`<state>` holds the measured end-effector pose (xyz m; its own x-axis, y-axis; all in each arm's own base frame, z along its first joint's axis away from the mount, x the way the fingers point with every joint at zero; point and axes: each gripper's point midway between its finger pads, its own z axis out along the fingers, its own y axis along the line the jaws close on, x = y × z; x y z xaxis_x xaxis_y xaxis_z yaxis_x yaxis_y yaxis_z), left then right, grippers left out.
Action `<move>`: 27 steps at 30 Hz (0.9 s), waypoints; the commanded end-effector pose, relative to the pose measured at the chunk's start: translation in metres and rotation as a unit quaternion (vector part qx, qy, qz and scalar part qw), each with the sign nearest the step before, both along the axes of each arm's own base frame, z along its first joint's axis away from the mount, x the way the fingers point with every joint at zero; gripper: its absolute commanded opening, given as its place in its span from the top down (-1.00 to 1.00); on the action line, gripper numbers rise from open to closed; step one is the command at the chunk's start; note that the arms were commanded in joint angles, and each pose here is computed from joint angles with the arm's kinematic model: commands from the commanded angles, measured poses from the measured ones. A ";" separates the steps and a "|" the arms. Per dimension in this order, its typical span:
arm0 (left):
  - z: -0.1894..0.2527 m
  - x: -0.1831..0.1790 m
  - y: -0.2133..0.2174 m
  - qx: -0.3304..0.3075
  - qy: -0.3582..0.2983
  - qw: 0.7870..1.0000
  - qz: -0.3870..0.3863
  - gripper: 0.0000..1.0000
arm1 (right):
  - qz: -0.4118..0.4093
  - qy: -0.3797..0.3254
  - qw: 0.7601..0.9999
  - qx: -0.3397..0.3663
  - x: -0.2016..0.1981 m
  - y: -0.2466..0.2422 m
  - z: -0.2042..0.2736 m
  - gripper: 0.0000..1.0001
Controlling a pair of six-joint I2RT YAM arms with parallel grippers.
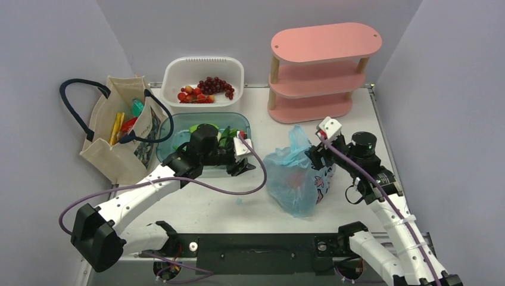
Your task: Untie the knot of the grocery bags and take out the mixed food
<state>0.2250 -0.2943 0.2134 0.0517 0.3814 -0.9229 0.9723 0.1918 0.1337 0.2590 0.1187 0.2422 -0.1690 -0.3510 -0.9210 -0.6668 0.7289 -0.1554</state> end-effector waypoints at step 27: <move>-0.041 -0.043 -0.012 0.073 -0.039 0.992 -0.094 1.00 | -0.088 -0.098 0.991 0.000 0.033 -0.012 0.072 1.00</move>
<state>0.1924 -0.3237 0.1713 0.1287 0.4726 -0.8718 0.9878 0.0163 0.1546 0.2756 0.1144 0.2609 -0.1107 -0.5188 -0.8477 -0.6131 0.7070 -0.3526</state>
